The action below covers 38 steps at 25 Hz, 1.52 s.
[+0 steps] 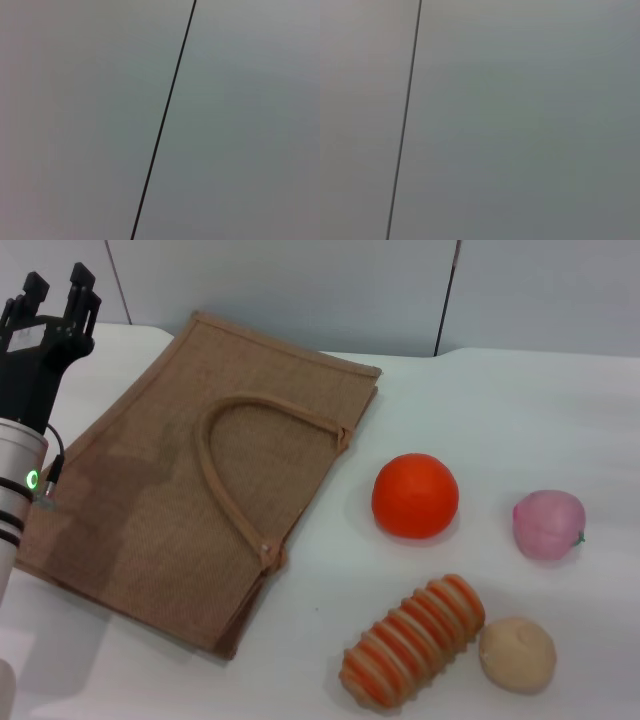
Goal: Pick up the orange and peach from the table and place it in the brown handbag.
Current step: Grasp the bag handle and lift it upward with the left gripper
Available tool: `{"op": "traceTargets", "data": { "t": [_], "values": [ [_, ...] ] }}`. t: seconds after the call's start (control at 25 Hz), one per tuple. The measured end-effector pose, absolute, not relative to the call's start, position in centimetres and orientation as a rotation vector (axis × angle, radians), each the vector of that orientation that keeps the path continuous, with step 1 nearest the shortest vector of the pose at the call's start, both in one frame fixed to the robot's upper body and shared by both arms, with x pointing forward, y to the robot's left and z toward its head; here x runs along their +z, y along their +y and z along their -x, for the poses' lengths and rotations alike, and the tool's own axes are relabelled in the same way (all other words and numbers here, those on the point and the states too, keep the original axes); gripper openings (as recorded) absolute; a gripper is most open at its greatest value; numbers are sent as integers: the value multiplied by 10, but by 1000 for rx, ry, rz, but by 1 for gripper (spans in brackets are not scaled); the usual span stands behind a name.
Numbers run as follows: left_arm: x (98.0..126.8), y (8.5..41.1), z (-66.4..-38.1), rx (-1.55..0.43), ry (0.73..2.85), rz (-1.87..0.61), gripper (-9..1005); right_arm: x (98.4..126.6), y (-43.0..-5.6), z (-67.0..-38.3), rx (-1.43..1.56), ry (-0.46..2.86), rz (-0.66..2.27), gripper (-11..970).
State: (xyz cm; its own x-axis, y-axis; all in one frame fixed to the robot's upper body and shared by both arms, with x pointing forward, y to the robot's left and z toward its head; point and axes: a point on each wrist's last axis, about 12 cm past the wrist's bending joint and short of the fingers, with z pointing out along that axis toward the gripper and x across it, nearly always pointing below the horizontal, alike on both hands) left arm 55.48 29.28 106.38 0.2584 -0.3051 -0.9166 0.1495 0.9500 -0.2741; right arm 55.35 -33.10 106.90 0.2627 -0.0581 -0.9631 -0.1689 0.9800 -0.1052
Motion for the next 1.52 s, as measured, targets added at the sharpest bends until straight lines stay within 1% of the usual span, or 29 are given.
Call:
{"op": "traceTargets", "data": {
  "t": [0.76, 0.96, 1.12, 1.4, 1.52],
  "values": [
    [1063, 291, -557, -334, 1289, 144, 601, 1069, -331, -553, 76, 1306, 201, 760],
    [1063, 287, -564, -446, 1341, 112, 601, 1068, -333, -553, 70, 1309, 203, 760],
    [1063, 294, -573, -573, 1422, 138, 601, 1068, -334, -552, 66, 1311, 203, 760],
    [1071, 310, -592, -743, 1598, 123, 601, 1068, -335, -552, 62, 1314, 204, 761],
    [1081, 315, -601, -818, 1729, 81, 601, 1068, -335, -552, 61, 1315, 204, 761]
  ]
}}
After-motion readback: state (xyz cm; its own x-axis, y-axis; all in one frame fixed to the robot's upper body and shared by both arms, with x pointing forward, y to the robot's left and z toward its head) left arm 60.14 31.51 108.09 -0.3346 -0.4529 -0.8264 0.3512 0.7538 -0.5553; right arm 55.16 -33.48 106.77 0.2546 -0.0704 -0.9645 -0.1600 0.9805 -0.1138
